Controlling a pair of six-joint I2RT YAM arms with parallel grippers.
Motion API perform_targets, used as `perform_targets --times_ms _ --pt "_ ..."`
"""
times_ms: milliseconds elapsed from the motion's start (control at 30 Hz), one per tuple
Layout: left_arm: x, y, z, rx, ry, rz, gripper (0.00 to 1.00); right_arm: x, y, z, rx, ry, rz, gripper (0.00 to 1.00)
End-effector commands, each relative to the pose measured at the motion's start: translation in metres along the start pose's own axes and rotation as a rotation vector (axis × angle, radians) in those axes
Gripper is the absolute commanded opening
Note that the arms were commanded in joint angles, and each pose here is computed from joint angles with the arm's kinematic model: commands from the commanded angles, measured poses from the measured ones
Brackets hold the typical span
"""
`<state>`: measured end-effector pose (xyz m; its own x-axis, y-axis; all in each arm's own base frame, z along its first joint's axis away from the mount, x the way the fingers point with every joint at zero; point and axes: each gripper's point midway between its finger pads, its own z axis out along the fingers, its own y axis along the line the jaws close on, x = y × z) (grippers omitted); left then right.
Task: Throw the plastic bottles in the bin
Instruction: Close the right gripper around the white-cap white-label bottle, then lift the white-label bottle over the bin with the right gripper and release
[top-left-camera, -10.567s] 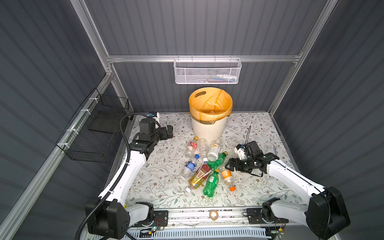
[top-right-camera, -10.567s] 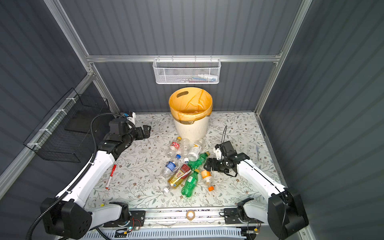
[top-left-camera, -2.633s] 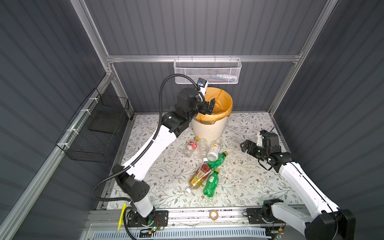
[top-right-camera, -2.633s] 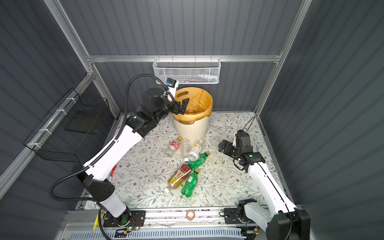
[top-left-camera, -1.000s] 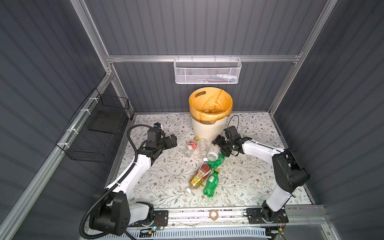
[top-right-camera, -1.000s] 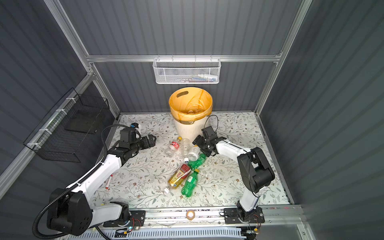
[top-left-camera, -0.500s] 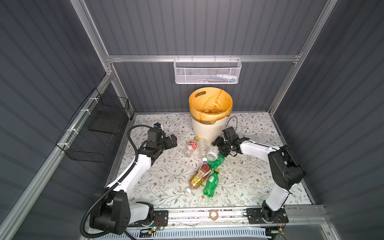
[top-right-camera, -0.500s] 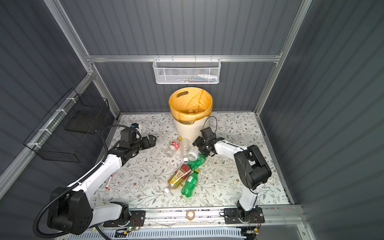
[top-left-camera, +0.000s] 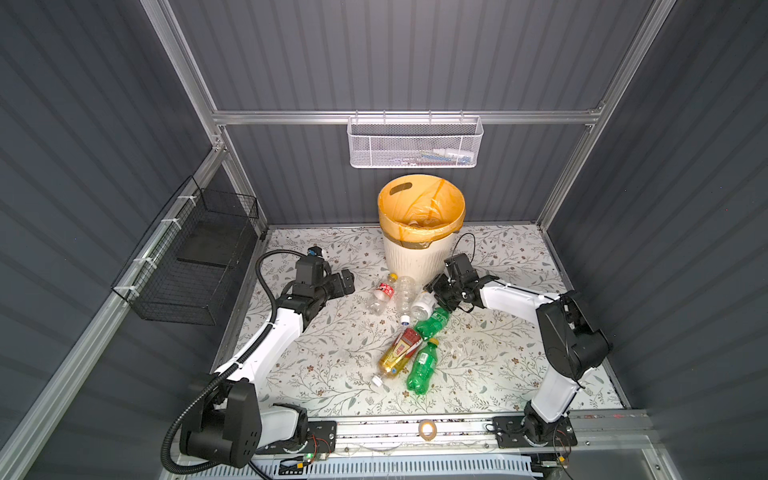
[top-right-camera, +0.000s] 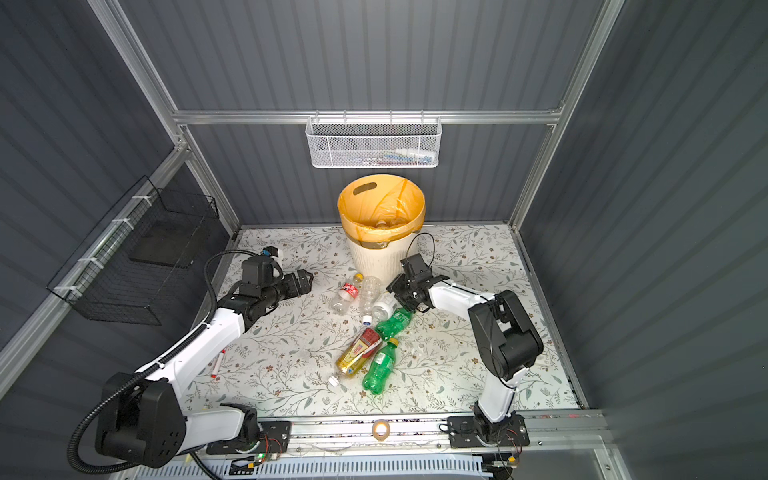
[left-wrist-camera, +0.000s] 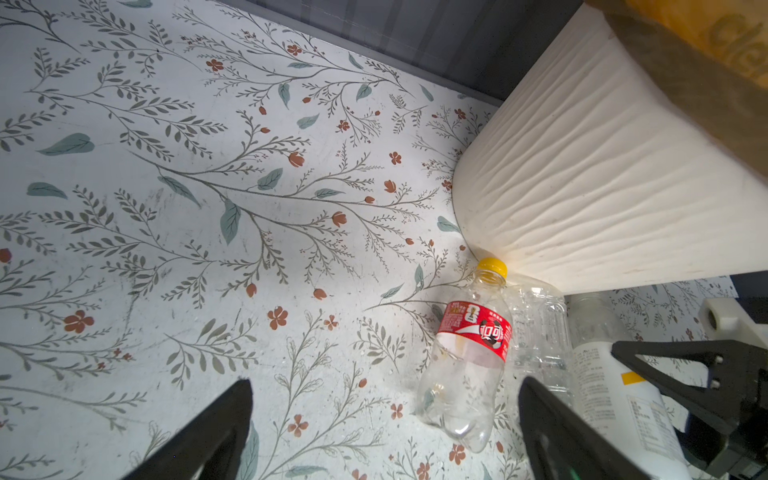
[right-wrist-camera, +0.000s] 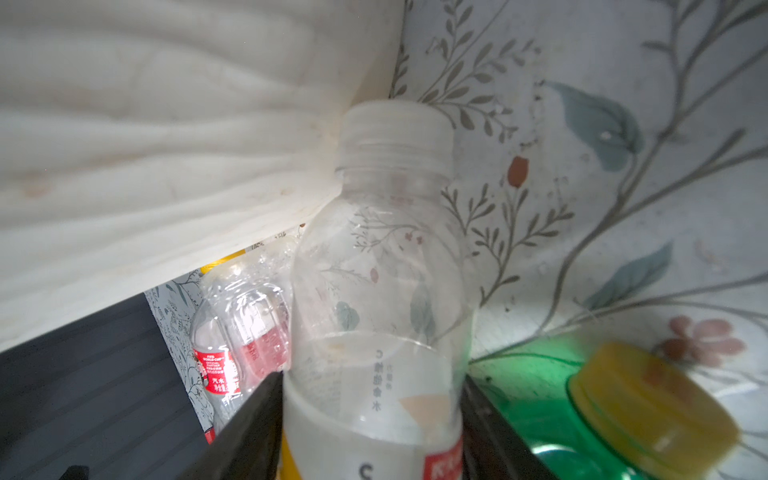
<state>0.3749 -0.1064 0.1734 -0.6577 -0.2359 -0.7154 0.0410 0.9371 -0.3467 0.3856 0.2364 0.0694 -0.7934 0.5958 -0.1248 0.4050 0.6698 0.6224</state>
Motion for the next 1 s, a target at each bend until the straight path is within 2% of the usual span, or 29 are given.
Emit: perform_targets --times_ms 0,300,500,800,967 --pt "0.007 0.001 0.004 0.007 0.017 -0.011 0.99 -0.002 0.009 -0.013 -0.037 -0.025 -0.008 0.59" --pt "0.011 -0.002 0.006 0.031 0.025 -0.008 1.00 -0.010 -0.003 -0.042 -0.043 -0.085 -0.013 0.59" --pt "0.018 -0.004 0.009 0.054 0.041 -0.004 1.00 -0.027 -0.006 -0.082 -0.086 -0.165 -0.068 0.59" --pt "0.024 -0.011 0.014 0.104 0.060 0.002 0.99 -0.064 -0.001 -0.175 -0.162 -0.423 -0.244 0.58" --pt "0.028 -0.009 0.018 0.100 0.075 0.001 0.99 -0.083 0.009 -0.245 -0.209 -0.662 -0.380 0.59"
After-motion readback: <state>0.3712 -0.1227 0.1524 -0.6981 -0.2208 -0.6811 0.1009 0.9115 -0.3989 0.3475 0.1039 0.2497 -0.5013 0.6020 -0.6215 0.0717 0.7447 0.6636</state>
